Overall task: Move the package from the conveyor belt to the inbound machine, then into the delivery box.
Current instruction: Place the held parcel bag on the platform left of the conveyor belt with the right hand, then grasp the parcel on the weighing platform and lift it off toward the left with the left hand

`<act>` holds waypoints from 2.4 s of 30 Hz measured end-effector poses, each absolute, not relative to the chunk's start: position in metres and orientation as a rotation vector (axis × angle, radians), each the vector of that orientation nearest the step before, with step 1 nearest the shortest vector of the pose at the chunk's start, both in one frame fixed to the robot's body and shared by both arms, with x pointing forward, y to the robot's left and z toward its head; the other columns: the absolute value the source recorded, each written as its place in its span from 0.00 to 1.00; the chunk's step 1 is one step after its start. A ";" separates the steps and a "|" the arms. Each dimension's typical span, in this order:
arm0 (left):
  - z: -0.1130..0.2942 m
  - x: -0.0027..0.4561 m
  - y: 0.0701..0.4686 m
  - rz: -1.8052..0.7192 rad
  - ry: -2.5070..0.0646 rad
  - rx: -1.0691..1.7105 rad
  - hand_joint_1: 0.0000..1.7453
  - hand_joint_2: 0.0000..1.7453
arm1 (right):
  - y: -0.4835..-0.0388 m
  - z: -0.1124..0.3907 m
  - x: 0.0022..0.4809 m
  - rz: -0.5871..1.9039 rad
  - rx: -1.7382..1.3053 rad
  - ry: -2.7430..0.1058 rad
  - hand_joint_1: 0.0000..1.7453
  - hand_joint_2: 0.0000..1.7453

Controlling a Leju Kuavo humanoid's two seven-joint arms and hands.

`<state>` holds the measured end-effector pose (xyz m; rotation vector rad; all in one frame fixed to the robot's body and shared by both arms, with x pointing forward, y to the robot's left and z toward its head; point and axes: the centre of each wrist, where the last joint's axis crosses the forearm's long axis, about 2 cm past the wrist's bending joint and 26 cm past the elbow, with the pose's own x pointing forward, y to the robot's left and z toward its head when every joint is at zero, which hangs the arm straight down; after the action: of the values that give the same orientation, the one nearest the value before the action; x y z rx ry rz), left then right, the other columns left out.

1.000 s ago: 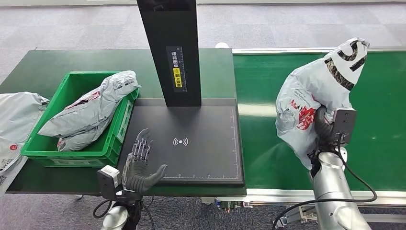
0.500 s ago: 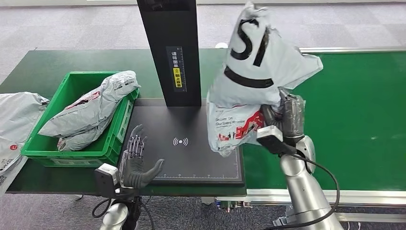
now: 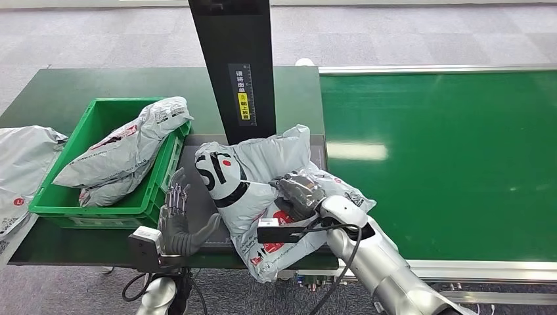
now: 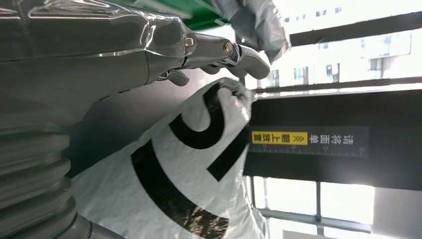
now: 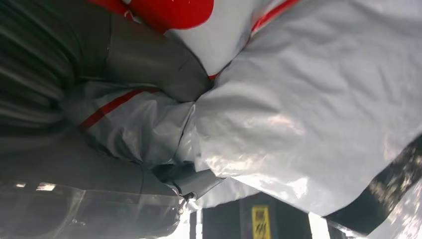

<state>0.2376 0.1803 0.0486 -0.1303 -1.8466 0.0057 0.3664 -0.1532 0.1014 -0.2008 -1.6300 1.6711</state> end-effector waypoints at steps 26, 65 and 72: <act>0.064 0.243 0.174 -0.027 -1.975 -0.010 0.00 1.00 | -0.127 0.113 0.337 1.086 -0.239 -2.347 0.00 1.00; 0.052 0.284 0.093 -1.285 -1.353 0.347 1.00 1.00 | -0.281 0.102 0.281 0.139 -0.244 -2.139 0.00 1.00; 0.051 0.286 0.098 -1.231 -1.416 0.332 1.00 1.00 | -0.279 0.107 0.277 0.103 -0.243 -2.127 0.00 1.00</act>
<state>0.2860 0.0977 0.0508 0.3323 -1.4159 -1.2314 0.2774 -0.2791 0.1071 -0.2429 -2.1273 0.1031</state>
